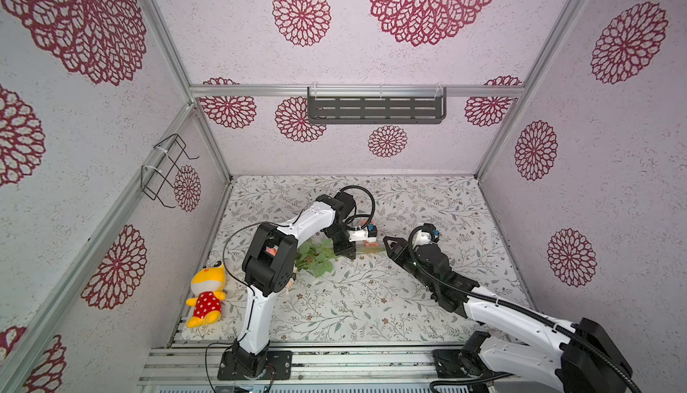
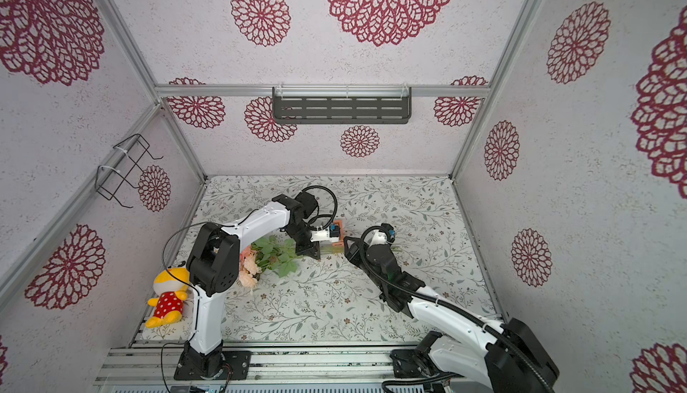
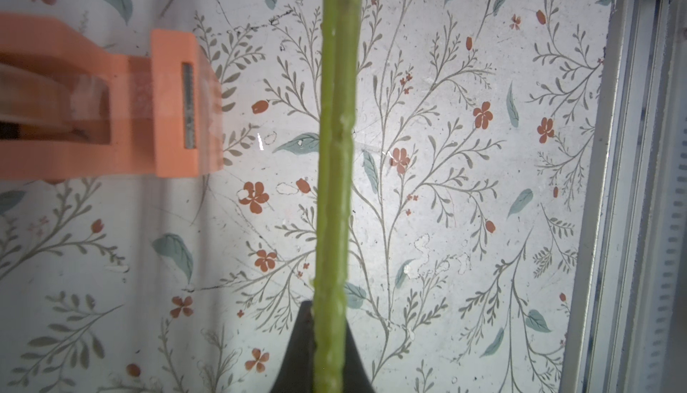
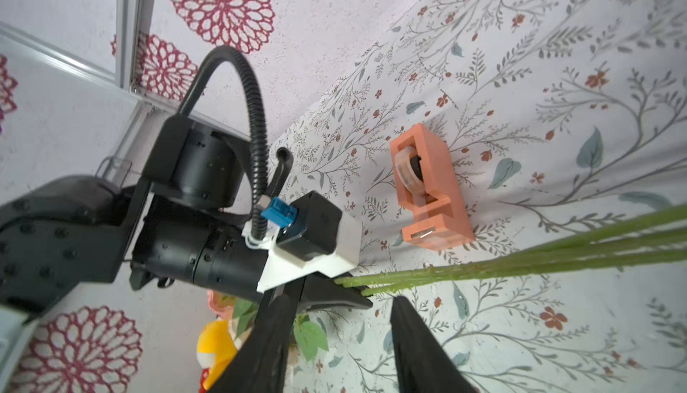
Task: Wrap bouquets with tape
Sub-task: Wrap the tape around the bouquet.
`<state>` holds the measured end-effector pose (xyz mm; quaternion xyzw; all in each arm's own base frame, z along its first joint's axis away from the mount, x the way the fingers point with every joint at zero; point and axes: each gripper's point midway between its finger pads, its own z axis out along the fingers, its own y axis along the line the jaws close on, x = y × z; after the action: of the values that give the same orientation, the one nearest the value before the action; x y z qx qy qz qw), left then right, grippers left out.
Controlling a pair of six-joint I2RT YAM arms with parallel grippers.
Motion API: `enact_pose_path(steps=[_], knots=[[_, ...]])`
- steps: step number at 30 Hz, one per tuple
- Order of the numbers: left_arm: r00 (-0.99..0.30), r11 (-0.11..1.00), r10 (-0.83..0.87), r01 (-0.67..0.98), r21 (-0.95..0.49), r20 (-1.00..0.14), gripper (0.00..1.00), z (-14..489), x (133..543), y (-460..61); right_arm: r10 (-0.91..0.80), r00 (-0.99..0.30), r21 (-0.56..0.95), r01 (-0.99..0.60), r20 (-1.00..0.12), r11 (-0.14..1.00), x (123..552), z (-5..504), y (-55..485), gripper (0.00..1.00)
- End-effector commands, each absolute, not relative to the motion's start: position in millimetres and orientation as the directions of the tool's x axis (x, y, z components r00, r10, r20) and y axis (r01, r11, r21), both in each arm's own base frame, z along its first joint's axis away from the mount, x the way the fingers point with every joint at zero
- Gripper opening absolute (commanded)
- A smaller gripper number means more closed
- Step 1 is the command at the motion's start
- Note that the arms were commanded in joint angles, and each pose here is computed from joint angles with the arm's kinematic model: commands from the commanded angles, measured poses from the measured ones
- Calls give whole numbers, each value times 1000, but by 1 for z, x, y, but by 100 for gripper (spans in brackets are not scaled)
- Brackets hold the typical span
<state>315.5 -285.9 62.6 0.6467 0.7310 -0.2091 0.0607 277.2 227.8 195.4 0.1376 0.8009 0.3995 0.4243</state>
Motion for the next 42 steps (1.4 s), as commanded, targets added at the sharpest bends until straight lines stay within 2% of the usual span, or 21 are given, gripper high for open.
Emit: enact_pose_path(steps=[1, 3, 5, 9, 12, 14, 16, 21, 24, 27, 31, 35, 42], knots=[[-138, 52, 911, 974, -223, -388, 0, 79, 313, -292, 329, -681, 602, -205, -654, 772, 254, 158, 226, 54], [-149, 54, 910, 968, -245, -387, 0, 80, 307, -291, 267, -717, 568, -213, -644, 795, 250, 151, 229, 54], [-159, 51, 913, 958, -282, -375, 0, 78, 292, -288, 233, -705, 506, -203, -670, 838, 253, 167, 219, 59], [-152, 41, 937, 942, -334, -314, 0, 58, 259, -278, 330, -625, 473, -70, -707, 879, 265, 209, 173, 66], [-147, 34, 951, 924, -380, -271, 0, 36, 239, -265, 436, -580, 536, 0, -688, 844, 272, 222, 142, 65], [-138, 43, 965, 922, -384, -222, 0, 28, 231, -256, 480, -554, 573, 7, -680, 819, 278, 229, 130, 57], [-111, 28, 973, 925, -378, -200, 0, 28, 225, -252, 464, -564, 559, 5, -683, 829, 285, 227, 130, 59], [-42, -29, 981, 933, -358, -189, 0, 22, 202, -249, 306, -782, 552, -57, -543, 832, 308, 176, 186, 61], [-28, -17, 992, 937, -350, -124, 0, 13, 196, -239, 221, -841, 531, -89, -493, 843, 312, 145, 216, 62], [-20, -17, 994, 940, -341, -104, 0, 5, 195, -234, 135, -892, 497, -111, -431, 860, 307, 114, 240, 62], [-20, -20, 993, 945, -326, -119, 0, 0, 197, -234, 71, -920, 463, -126, -385, 877, 300, 82, 259, 61], [-20, -30, 983, 964, -263, -184, 0, 15, 205, -235, 18, -932, 438, -153, -362, 886, 294, 70, 276, 61], [16, -71, 963, 979, -193, -270, 0, 30, 200, -237, -17, -953, 326, -120, -303, 938, 277, 40, 269, 60]])
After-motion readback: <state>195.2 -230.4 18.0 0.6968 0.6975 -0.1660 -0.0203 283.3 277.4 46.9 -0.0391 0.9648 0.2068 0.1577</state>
